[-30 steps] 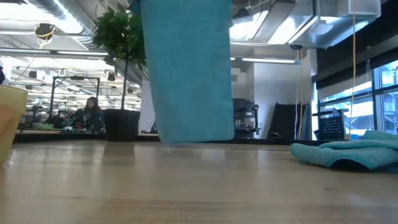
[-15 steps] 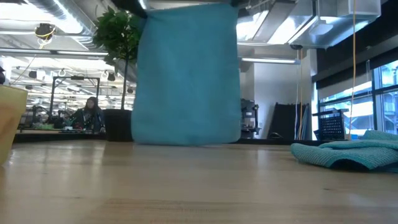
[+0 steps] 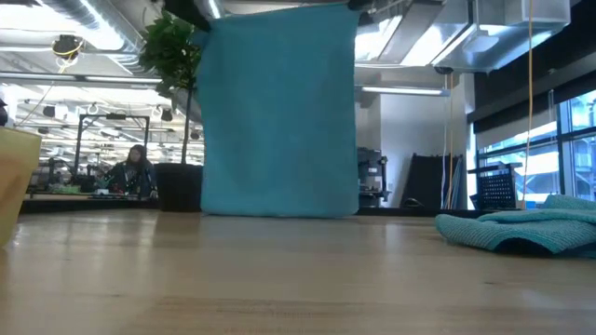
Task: Fold microfiber towels
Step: Fold the top blue microfiber cloth
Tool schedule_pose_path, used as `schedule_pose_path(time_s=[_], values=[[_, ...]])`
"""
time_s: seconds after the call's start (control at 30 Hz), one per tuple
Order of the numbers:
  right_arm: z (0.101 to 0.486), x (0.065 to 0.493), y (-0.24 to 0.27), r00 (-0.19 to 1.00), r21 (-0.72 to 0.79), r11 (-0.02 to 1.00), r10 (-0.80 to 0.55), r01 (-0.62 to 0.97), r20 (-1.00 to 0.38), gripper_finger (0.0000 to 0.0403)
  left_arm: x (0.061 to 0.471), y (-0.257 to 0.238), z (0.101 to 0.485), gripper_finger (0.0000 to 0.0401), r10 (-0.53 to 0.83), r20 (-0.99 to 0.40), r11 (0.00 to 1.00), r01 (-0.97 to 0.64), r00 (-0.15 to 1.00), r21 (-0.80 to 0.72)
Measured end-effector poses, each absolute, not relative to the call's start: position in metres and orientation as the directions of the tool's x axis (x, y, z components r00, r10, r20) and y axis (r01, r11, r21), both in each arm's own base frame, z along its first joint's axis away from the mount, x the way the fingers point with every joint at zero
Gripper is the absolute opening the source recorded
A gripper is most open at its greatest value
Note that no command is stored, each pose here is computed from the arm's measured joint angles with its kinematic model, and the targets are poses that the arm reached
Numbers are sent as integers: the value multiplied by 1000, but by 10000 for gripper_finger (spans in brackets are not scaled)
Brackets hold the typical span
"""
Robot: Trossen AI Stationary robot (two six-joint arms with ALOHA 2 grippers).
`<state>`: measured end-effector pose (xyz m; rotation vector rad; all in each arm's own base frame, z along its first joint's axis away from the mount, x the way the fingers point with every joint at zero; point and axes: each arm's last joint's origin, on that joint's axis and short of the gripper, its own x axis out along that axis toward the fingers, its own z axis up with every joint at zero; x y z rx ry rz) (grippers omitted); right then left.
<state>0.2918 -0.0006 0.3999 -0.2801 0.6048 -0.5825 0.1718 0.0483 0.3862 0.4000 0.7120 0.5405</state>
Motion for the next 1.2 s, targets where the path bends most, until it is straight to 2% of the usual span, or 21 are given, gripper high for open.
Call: schedule_pose_path(time_s=[0.13, 0.27, 0.4, 0.53, 0.67, 0.8, 0.93, 1.03, 1.1, 1.2], values=[[374, 294, 31, 711, -317, 873, -487, 371, -507, 2, 167, 23, 372, 0, 447, -622, 892, -267, 642, 366], [327, 301, 66, 721, -230, 935, -354, 269, -595, 2, 170, -6, 339, 0, 358, -696, 932, -199, 623, 302], [283, 303, 95, 706, -167, 958, -286, 235, -648, 2, 175, -37, 298, 0, 262, -746, 964, -123, 613, 238], [244, 302, 118, 692, -69, 975, -199, 211, -694, 3, 174, -69, 267, 0, 154, -745, 988, -98, 649, 118], [225, 299, 142, 713, 55, 986, -75, 157, -697, 4, 168, -102, 249, 0, 27, -725, 1000, -23, 688, 15], [213, 299, 161, 723, 108, 989, 3, 99, -691, 2, 158, -123, 238, 0, -46, -748, 999, 43, 662, -23], [206, 303, 171, 730, 128, 991, 56, 43, -681, 2, 151, -134, 230, 0, -66, -772, 994, 106, 632, 2], [205, 307, 164, 742, 64, 995, -15, 78, -671, 2, 150, -134, 229, 0, -49, -782, 986, 156, 621, 62], [206, 312, 153, 749, 15, 992, -85, 126, -657, 2, 150, -126, 229, 0, 13, -783, 983, 136, 621, 125], [207, 321, 131, 746, -46, 978, -187, 205, -639, 1, 150, -109, 235, 0, 180, -770, 968, 30, 612, 250]])
